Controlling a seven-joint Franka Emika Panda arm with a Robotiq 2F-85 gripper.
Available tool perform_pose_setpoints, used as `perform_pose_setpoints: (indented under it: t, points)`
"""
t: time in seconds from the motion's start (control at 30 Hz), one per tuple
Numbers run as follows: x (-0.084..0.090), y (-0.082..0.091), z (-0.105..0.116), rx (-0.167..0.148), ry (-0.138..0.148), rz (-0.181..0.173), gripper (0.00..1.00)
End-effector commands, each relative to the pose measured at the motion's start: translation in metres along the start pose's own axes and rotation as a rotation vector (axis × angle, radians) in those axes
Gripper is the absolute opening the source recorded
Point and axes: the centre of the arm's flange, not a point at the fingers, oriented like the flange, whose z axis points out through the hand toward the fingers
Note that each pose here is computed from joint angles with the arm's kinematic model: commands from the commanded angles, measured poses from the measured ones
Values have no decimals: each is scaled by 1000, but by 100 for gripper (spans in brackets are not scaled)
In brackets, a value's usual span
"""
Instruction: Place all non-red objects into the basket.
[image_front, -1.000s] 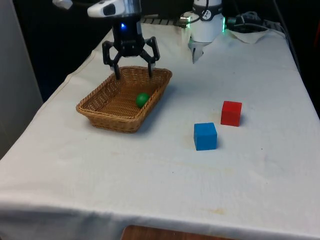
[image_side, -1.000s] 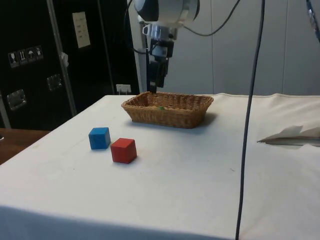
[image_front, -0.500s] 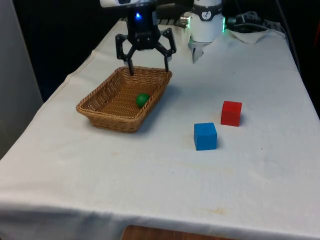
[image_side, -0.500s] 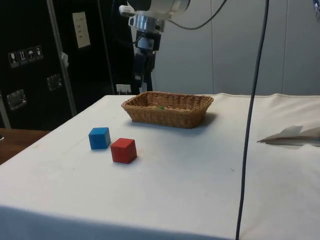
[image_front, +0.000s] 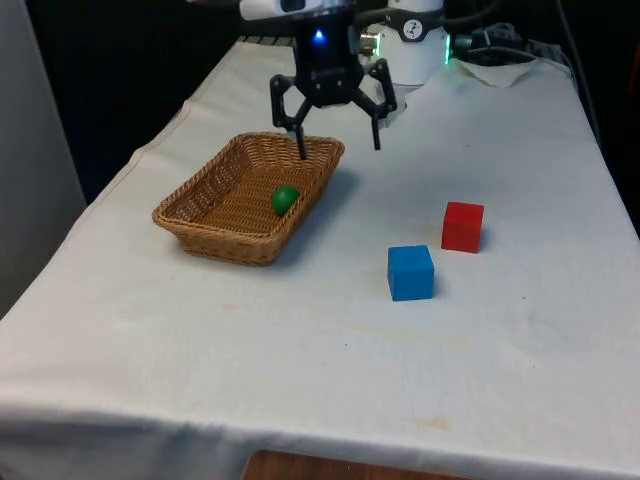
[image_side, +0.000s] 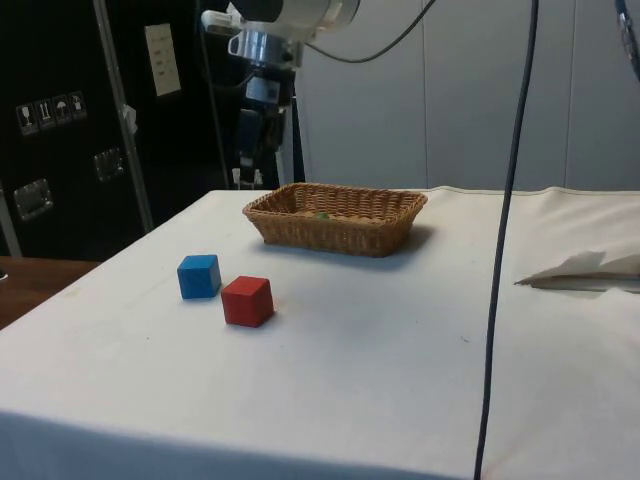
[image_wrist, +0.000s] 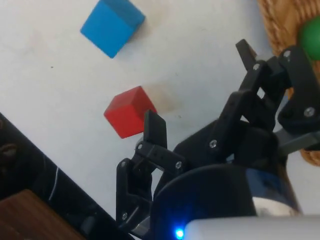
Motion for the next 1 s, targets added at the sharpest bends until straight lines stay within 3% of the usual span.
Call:
perform_pose_setpoints:
  t: [0.0,0.23,0.47,0.5,0.53,0.7,0.77,0.8,0.97]
  points:
    - [4,-5,3,-5,-8,2,100]
    - [19,-23,9,6,5,-7,100]
    - [36,-43,18,-13,4,-17,100]
    - [36,-43,15,-1,9,-19,100]
    - [38,-44,18,-16,5,-18,100]
    - [51,-59,28,-29,10,-36,100]
    - [51,-59,27,-18,10,-39,100]
    - [54,-62,31,-34,10,-42,100]
    - [58,-70,41,-57,4,-63,100]
